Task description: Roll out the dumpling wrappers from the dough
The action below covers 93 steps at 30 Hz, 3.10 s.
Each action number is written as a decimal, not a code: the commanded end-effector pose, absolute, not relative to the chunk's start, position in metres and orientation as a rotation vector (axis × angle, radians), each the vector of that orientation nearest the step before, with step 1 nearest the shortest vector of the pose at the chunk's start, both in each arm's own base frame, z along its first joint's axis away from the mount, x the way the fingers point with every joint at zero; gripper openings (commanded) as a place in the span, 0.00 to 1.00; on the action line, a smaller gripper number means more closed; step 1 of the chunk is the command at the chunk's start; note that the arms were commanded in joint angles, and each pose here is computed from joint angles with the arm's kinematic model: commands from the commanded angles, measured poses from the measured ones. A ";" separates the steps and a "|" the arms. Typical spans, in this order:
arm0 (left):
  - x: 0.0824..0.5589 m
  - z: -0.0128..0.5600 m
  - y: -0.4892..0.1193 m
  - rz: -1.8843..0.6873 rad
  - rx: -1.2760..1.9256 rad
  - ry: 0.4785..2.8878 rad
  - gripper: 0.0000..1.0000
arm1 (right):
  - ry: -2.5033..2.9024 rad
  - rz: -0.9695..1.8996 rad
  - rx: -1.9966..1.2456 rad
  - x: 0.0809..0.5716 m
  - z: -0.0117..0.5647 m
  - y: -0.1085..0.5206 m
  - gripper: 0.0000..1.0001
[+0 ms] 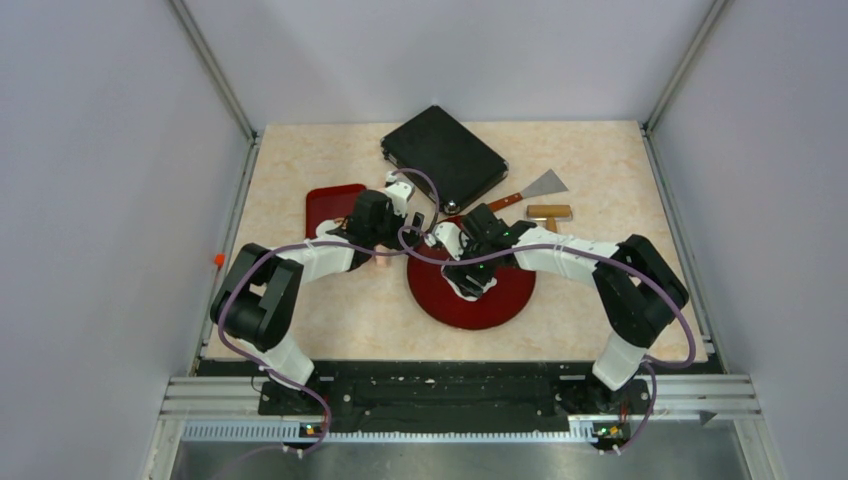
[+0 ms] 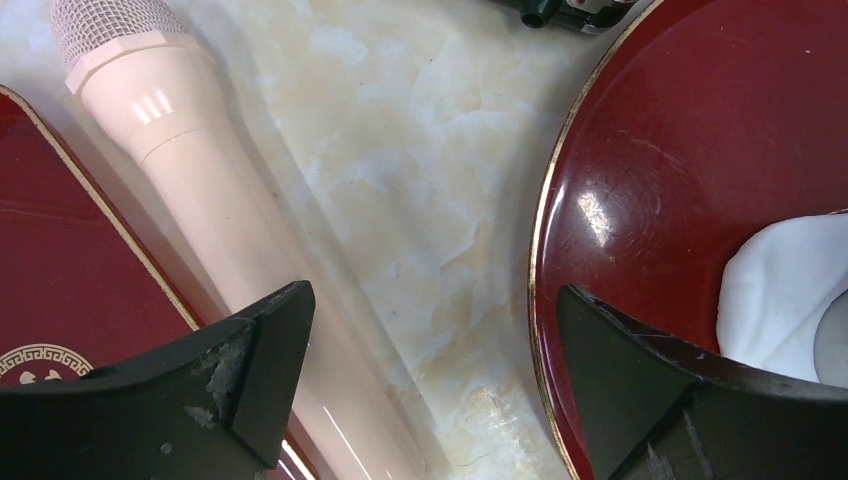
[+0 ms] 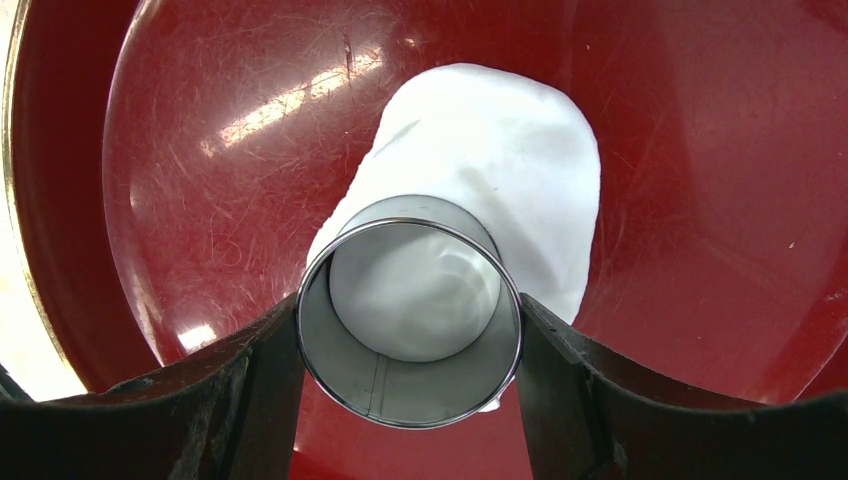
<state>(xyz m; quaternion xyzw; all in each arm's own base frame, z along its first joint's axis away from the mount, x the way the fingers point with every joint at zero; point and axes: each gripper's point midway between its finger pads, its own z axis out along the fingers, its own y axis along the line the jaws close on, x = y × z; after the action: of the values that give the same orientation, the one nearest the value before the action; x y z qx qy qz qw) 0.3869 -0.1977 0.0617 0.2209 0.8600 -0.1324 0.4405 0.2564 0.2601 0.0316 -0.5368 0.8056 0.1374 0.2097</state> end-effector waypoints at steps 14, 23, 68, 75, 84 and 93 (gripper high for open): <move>0.393 0.079 -0.210 -0.377 0.572 2.088 0.97 | 2.454 0.469 -1.642 0.194 -0.002 0.232 0.42; 0.398 0.061 -0.218 -0.312 0.627 2.172 0.89 | 2.445 0.462 -1.638 0.196 0.000 0.232 0.42; 0.395 0.037 -0.229 -0.232 0.739 2.264 0.00 | 2.508 0.453 -1.703 0.180 0.001 0.217 0.40; 0.396 0.038 -0.228 -0.223 0.728 2.264 0.00 | 2.528 0.427 -1.722 0.179 0.004 0.212 0.39; 0.398 0.037 -0.226 -0.196 0.717 2.268 0.00 | 2.542 0.398 -1.740 0.180 0.011 0.208 0.39; 0.399 0.037 -0.224 -0.179 0.708 2.267 0.00 | 2.513 0.410 -1.715 0.187 0.012 0.217 0.50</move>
<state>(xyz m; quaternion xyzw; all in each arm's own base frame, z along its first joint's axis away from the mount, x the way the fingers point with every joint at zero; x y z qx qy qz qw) 0.3792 -0.2430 0.0372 0.2780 0.8843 -0.1318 0.3513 0.2444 0.2497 0.0343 -0.5576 0.8012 0.1332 0.1718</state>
